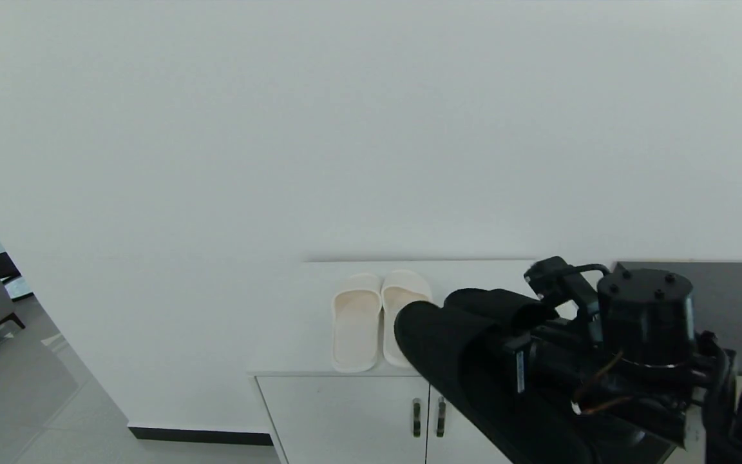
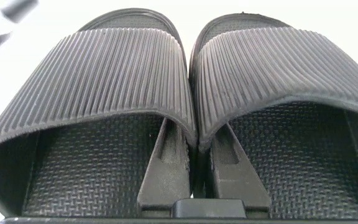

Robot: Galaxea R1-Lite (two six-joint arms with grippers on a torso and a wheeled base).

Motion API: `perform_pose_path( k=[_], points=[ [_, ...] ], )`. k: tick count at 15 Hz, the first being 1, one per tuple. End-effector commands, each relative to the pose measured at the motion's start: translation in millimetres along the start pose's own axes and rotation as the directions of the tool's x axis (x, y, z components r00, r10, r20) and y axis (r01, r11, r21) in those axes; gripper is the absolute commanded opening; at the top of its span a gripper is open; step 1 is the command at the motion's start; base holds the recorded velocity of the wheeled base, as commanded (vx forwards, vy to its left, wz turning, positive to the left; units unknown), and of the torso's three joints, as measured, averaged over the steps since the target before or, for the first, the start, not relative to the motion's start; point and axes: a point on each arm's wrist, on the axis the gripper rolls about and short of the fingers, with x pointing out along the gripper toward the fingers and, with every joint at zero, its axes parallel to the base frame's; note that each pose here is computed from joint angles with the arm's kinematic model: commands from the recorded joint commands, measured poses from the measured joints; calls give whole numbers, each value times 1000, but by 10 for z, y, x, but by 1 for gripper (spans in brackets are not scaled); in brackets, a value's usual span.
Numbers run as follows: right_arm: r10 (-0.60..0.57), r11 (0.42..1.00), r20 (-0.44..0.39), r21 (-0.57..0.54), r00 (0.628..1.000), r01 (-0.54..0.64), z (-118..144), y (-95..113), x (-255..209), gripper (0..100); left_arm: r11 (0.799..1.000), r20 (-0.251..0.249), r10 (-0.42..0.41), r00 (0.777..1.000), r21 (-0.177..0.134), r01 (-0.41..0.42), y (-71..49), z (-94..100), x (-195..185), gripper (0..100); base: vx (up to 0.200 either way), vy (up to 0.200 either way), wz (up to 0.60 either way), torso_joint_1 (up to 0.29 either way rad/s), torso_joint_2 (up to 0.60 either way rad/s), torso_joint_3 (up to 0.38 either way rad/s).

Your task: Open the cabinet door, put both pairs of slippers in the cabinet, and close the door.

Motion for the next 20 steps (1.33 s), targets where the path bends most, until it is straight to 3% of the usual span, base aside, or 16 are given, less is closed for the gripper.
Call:
perform_pose_path(
  k=[1,3,15,17,20],
  points=[
    [122,993,45,-10,991,-122,46,131,-382,0,1000,-1,1,1000,0,-1,0,0,1,0,0,0,0,0,0,0],
    [137,991,36,-11,990,-137,26,137,-391,0,1000,-1,1,1000,0,-1,0,0,1,0,0,0,0,0,0,0],
    [146,989,5,-11,989,-146,-60,122,-409,0,1000,-1,-1,1000,0,1,0,0,1,0,-200,0,0,3,2,3],
    [164,986,-11,-10,986,-164,-97,118,-418,0,1000,-1,-1,1000,1,1,0,0,1,0,0,0,0,0,0,0],
    [182,983,27,-12,983,-182,-152,100,-399,0,1000,-1,-1,1000,1,1,0,0,1,0,0,0,0,0,0,0]
  ],
)
